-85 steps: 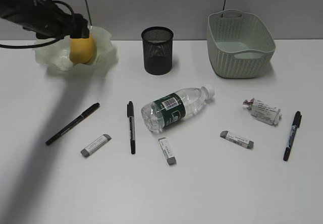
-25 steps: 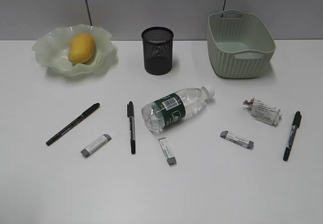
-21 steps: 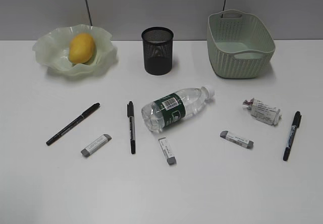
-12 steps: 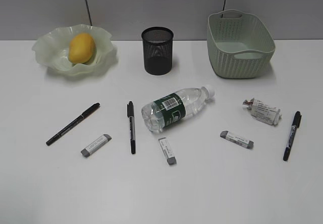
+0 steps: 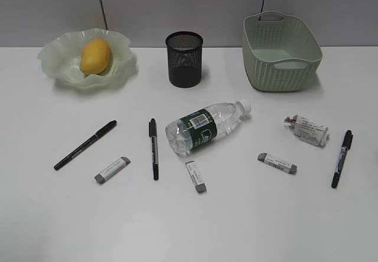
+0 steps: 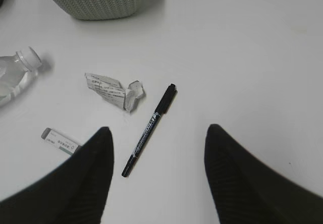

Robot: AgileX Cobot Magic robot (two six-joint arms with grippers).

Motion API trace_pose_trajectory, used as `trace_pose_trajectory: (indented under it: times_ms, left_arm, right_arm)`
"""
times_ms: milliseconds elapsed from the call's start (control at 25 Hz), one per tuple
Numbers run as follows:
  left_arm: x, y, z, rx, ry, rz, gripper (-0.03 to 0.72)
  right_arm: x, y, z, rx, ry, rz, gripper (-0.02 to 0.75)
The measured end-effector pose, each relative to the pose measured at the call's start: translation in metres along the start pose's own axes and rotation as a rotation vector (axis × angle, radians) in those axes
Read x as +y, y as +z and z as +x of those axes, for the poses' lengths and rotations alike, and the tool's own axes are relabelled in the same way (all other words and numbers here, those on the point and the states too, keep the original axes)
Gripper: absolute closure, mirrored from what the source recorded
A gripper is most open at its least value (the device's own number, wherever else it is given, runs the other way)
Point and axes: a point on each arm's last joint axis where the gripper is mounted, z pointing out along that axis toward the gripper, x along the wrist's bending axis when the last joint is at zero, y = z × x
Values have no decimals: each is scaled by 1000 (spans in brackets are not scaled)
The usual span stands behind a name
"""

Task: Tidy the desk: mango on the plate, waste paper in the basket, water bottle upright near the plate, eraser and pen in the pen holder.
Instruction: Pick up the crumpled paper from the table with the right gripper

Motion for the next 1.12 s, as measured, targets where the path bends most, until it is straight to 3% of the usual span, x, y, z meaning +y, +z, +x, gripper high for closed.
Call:
trace_pose_trajectory:
  times_ms: [200, 480, 680, 920, 1120]
  left_arm:
    - [0, 0, 0, 0, 0, 0, 232]
    - [-2, 2, 0, 0, -1, 8, 233]
    - [-2, 3, 0, 0, -1, 8, 234]
    - [-2, 3, 0, 0, -1, 8, 234]
    - [-2, 3, 0, 0, -1, 8, 234]
  right_arm:
    - [33, 51, 14, 72, -149, 135, 279]
    - [40, 114, 53, 181, -354, 277, 236]
    - [20, 154, 60, 181, -449, 400, 128]
    - [-3, 192, 57, 166, -537, 493, 118]
    - [-10, 216, 58, 160, -551, 475, 120]
